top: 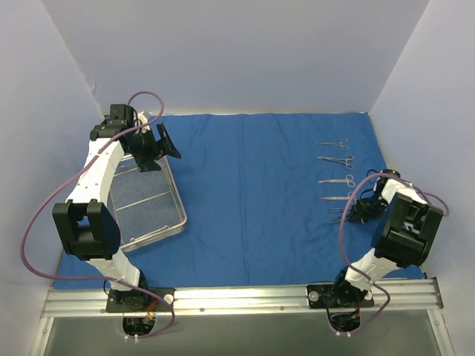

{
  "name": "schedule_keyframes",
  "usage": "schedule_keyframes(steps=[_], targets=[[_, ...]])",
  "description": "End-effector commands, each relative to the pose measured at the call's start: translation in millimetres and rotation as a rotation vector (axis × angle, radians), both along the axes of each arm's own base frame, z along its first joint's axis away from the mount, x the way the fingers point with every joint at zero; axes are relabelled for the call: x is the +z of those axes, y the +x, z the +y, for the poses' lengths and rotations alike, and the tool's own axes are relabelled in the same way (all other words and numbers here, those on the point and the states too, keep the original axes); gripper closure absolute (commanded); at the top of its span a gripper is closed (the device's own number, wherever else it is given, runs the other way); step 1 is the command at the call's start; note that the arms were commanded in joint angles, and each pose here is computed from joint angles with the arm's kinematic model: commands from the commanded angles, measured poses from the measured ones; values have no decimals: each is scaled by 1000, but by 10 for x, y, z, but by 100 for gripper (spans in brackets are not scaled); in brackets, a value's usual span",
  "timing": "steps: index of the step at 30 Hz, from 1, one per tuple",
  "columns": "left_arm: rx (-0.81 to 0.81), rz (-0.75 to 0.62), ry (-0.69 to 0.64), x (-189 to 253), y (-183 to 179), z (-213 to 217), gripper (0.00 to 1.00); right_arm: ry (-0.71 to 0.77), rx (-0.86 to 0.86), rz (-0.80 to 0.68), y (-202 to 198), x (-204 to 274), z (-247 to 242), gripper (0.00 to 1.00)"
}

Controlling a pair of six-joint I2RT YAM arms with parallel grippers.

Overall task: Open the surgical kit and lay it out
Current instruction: Place the medical item in the surgical kit.

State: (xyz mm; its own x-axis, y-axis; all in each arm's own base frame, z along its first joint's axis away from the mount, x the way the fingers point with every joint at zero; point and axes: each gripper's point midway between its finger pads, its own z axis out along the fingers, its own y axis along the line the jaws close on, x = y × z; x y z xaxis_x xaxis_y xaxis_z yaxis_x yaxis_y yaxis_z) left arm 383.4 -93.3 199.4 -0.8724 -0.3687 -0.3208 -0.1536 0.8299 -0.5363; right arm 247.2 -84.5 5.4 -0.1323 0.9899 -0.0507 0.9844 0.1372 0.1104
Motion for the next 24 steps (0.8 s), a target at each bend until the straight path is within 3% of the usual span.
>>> schedule_keyframes(steps=[1,6,13,24], targets=[[2,-21,-17,36,75,0,4,-9,-29,11,73,-51,-8,95],[4,-4,5,-16,49,34,4,-17,-28,30,20,-53,-13,79],[2,3,4,-42,22,30,4,-51,-11,66,-149,38,-71,72],[-6,-4,-30,-43,7,-23,4,-53,28,84,-325,131,-96,69]])
